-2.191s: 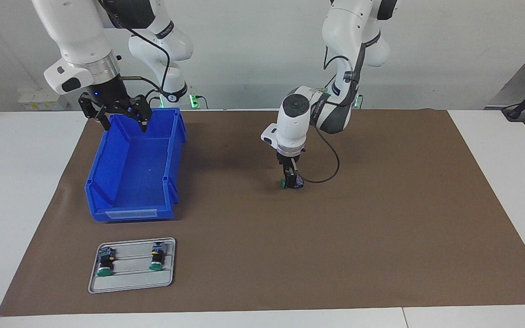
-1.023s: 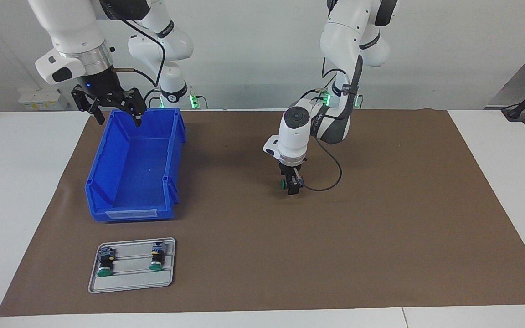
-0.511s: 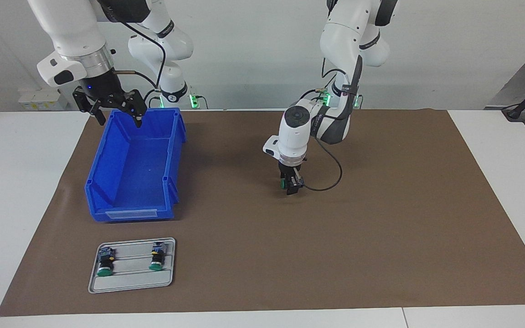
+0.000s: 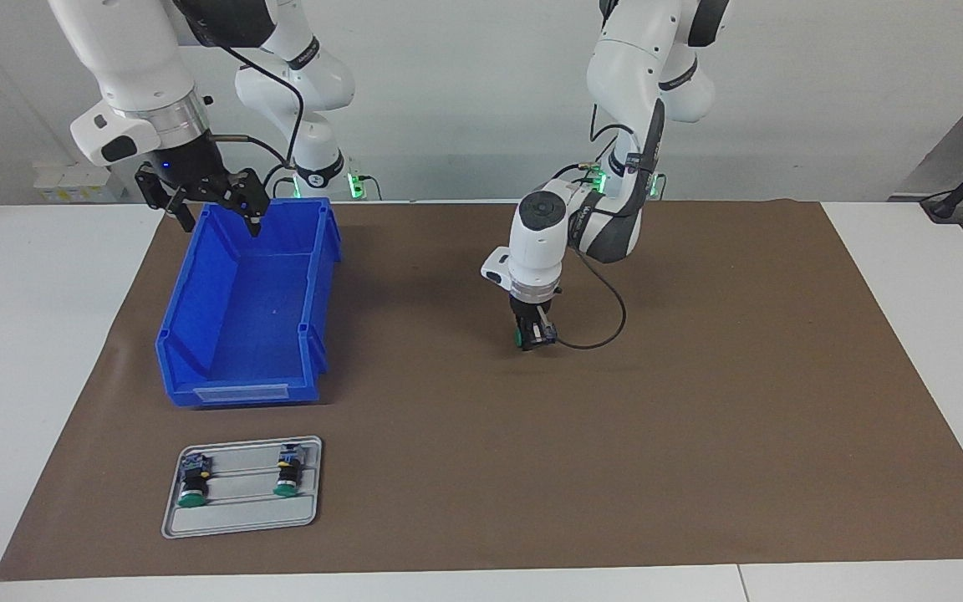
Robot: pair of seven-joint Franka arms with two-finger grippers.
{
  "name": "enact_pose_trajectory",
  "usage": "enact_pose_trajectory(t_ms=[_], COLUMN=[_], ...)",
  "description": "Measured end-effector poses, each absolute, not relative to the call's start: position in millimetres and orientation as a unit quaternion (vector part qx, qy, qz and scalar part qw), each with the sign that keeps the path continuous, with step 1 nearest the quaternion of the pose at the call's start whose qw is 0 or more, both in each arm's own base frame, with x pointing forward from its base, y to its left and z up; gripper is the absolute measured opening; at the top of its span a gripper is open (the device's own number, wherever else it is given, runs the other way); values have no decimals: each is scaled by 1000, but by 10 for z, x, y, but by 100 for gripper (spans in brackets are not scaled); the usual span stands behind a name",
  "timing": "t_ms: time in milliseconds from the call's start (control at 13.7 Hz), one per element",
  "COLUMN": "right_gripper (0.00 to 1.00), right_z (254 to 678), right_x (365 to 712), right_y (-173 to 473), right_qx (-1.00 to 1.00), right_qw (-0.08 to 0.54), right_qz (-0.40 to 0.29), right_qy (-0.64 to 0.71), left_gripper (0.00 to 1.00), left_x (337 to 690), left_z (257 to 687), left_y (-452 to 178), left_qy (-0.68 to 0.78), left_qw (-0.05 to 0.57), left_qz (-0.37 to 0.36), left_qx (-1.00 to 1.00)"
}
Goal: Place and press button with both arms
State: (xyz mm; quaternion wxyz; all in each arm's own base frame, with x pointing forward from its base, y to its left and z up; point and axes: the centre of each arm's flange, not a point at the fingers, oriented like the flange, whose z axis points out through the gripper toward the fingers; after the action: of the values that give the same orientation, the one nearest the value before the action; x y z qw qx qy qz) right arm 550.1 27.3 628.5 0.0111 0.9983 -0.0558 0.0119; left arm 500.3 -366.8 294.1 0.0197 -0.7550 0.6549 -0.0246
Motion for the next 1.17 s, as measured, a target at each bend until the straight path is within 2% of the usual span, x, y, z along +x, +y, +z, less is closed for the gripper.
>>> enact_pose_trajectory(t_ms=[584,950,1169], right_gripper=[100,100,100], right_z=[6283,6282,6281], right_x=[5501,5501,5501], right_y=[275,275,276], right_qx=[998,998,998], right_qw=[11,11,11], right_qz=[12,12,11], right_qy=[-56,-56,-55], left_gripper=[33,33,33], left_x=[5222,5673,5743], left_z=[3140,4113,4580], left_y=[-3557,-2810,-2291], left_qy=[637,582,569], left_qw=[28,26,-29], left_qz=[-32,-68,-89], left_qx=[-770,-810,-817])
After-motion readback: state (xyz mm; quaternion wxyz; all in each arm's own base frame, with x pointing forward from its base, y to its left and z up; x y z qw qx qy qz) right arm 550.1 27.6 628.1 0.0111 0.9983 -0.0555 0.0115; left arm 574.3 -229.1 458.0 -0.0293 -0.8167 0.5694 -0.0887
